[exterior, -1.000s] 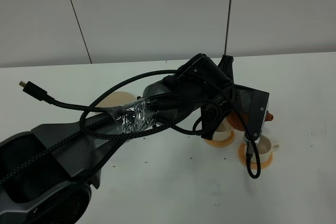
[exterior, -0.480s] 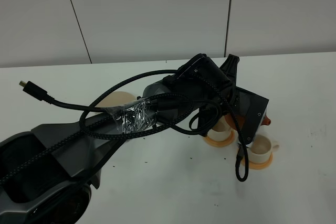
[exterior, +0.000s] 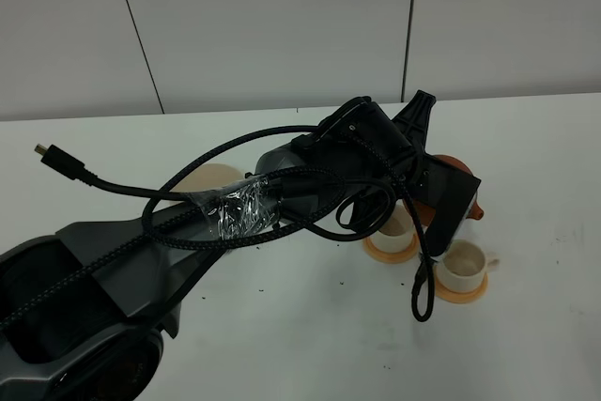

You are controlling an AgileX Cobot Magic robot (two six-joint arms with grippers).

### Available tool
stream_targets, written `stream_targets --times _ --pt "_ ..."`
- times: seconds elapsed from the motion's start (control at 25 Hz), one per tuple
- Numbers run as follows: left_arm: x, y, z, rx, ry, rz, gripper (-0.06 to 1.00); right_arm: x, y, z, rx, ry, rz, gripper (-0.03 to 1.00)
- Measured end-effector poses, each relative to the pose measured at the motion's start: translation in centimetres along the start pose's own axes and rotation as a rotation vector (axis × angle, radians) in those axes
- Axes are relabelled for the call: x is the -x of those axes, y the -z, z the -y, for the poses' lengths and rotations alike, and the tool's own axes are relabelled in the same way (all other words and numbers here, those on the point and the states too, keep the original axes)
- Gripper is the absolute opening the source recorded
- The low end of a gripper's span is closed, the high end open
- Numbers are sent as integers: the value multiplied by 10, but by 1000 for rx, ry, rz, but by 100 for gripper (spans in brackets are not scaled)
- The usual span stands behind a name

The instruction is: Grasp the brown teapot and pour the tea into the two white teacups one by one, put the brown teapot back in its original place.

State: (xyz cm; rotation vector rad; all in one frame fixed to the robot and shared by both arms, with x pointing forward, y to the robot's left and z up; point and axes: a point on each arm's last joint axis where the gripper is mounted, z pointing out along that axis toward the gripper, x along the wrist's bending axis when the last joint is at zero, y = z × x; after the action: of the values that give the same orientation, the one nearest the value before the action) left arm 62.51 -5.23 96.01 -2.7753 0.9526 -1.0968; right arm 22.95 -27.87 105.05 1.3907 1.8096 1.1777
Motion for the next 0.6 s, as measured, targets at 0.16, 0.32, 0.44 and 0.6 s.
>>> stream_targets --times 0.16,0.32,0.44,0.6 --pt "0 0 0 2 -3 -4 17 0 0 0 0 0 0 24" --pt "-1 0 0 3 -4 -6 17 0 0 0 0 0 0 24" --pt "-1 0 0 3 -4 -7 17 0 0 0 0 0 0 24" --pt "-2 0 -1 10 -4 -23 17 0 0 0 0 0 0 24"
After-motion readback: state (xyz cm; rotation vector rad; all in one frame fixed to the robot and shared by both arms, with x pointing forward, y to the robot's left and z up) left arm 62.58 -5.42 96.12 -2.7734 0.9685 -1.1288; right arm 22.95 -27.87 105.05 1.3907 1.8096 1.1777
